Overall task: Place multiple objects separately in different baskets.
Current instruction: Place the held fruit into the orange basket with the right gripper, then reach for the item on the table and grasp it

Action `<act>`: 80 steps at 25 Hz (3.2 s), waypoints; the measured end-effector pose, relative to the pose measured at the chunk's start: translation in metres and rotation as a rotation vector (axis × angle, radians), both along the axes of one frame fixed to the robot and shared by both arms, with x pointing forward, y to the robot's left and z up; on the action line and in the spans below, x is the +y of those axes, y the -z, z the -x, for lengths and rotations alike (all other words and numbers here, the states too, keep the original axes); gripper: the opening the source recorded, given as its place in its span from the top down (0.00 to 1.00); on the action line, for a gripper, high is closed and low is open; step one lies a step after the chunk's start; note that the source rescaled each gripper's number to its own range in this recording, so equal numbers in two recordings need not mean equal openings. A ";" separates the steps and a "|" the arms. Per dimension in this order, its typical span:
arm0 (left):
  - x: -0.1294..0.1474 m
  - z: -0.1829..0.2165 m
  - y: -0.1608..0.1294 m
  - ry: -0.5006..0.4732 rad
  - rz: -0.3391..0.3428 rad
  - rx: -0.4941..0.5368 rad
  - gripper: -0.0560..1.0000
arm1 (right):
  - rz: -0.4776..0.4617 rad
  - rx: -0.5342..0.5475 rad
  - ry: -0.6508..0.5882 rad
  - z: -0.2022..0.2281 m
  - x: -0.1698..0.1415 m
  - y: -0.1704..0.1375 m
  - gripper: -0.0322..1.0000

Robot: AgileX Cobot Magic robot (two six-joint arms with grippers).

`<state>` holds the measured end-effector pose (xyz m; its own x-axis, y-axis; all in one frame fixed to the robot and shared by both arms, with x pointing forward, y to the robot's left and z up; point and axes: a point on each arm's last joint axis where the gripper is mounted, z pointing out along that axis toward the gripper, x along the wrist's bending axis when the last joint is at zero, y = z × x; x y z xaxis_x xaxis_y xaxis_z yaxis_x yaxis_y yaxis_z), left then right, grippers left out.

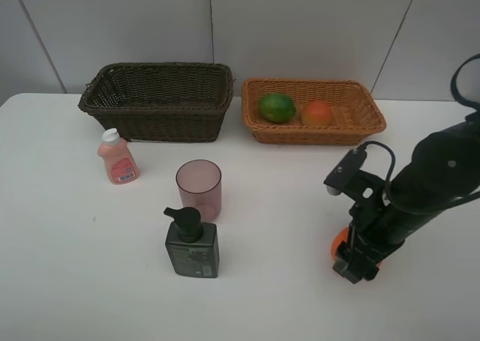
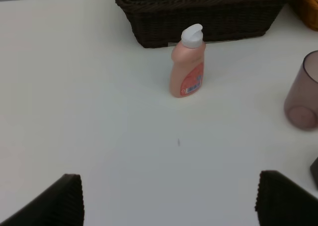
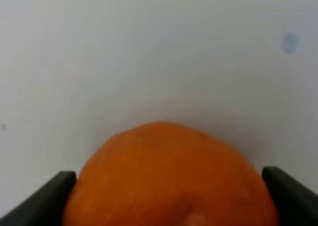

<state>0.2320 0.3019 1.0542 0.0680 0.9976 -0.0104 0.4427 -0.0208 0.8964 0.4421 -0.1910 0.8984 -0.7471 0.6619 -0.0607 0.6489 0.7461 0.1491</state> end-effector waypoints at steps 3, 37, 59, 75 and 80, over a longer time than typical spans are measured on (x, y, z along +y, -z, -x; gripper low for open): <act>0.000 0.000 0.000 0.000 0.000 0.000 0.10 | -0.025 0.014 0.045 -0.014 0.010 -0.021 0.57; 0.000 0.000 0.000 0.000 0.000 0.000 0.10 | -0.220 -0.376 0.739 -0.246 -0.046 -0.050 0.16; 0.000 0.000 0.000 0.000 0.000 0.000 0.10 | -0.166 -0.161 0.614 -0.163 0.024 -0.133 0.00; 0.000 0.000 0.000 0.000 0.000 0.000 0.10 | -0.175 -0.209 0.602 -0.023 -0.018 -0.180 0.00; 0.000 0.000 0.000 0.000 0.000 0.000 0.10 | -0.194 -0.308 0.804 0.023 -0.079 -0.206 0.00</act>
<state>0.2320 0.3019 1.0543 0.0680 0.9976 -0.0104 0.4424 -0.0208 0.8966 0.4194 -0.2700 1.1041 -0.0199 0.9997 -0.0146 0.8767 0.0244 0.4805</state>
